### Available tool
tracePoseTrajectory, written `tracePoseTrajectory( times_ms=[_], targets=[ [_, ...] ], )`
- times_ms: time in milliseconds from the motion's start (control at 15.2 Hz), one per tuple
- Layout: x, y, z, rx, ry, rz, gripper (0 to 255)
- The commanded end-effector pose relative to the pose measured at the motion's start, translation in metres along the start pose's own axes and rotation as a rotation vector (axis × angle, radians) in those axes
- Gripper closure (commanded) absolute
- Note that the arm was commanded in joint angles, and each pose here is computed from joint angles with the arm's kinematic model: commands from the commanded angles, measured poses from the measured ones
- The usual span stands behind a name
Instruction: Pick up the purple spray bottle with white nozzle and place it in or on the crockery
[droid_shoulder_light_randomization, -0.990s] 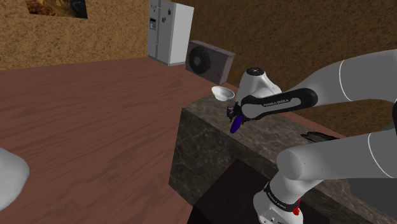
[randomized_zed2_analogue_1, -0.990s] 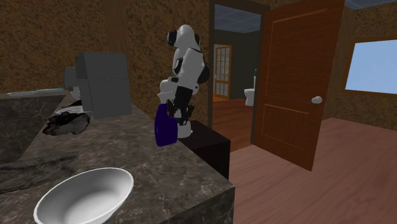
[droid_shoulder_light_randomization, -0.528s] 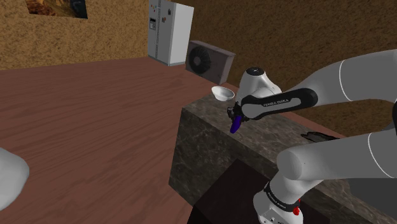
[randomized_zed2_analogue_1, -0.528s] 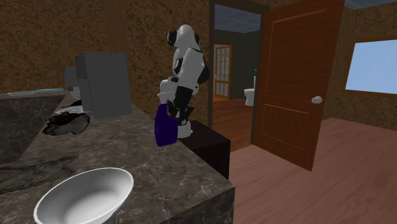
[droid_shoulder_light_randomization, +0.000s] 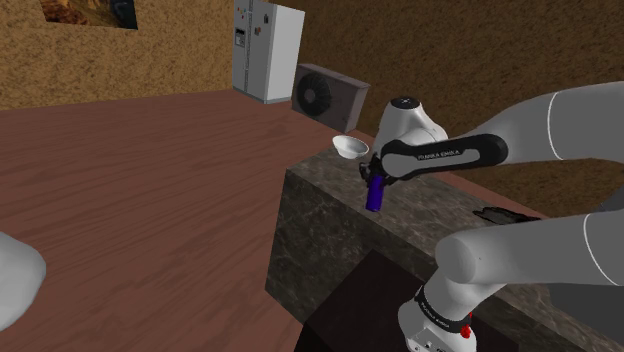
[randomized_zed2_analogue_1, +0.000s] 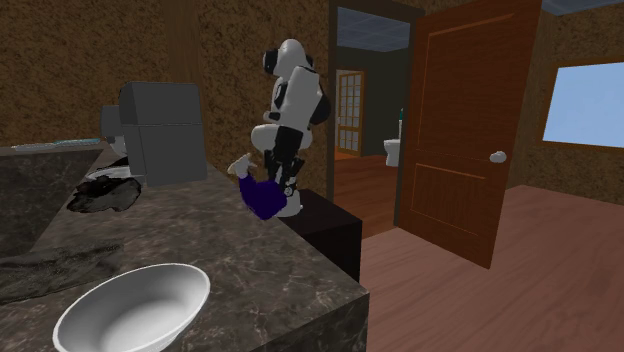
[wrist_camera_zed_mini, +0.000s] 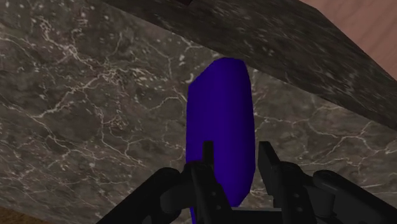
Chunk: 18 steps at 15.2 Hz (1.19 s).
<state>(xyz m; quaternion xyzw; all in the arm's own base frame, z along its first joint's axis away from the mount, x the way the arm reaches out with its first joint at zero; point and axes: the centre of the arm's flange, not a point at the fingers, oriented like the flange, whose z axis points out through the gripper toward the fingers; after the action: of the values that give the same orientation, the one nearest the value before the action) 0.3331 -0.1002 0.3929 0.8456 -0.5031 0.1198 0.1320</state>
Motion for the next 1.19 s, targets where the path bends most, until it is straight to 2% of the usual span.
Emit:
tracePoseTrajectory(
  times_ms=[0, 1122],
  targets=[
    [0.004, 0.001, -0.01, 0.0, 0.0, 0.0, 255],
    [0.034, 0.011, -0.095, 0.0, 0.0, 0.0, 255]
  ],
)
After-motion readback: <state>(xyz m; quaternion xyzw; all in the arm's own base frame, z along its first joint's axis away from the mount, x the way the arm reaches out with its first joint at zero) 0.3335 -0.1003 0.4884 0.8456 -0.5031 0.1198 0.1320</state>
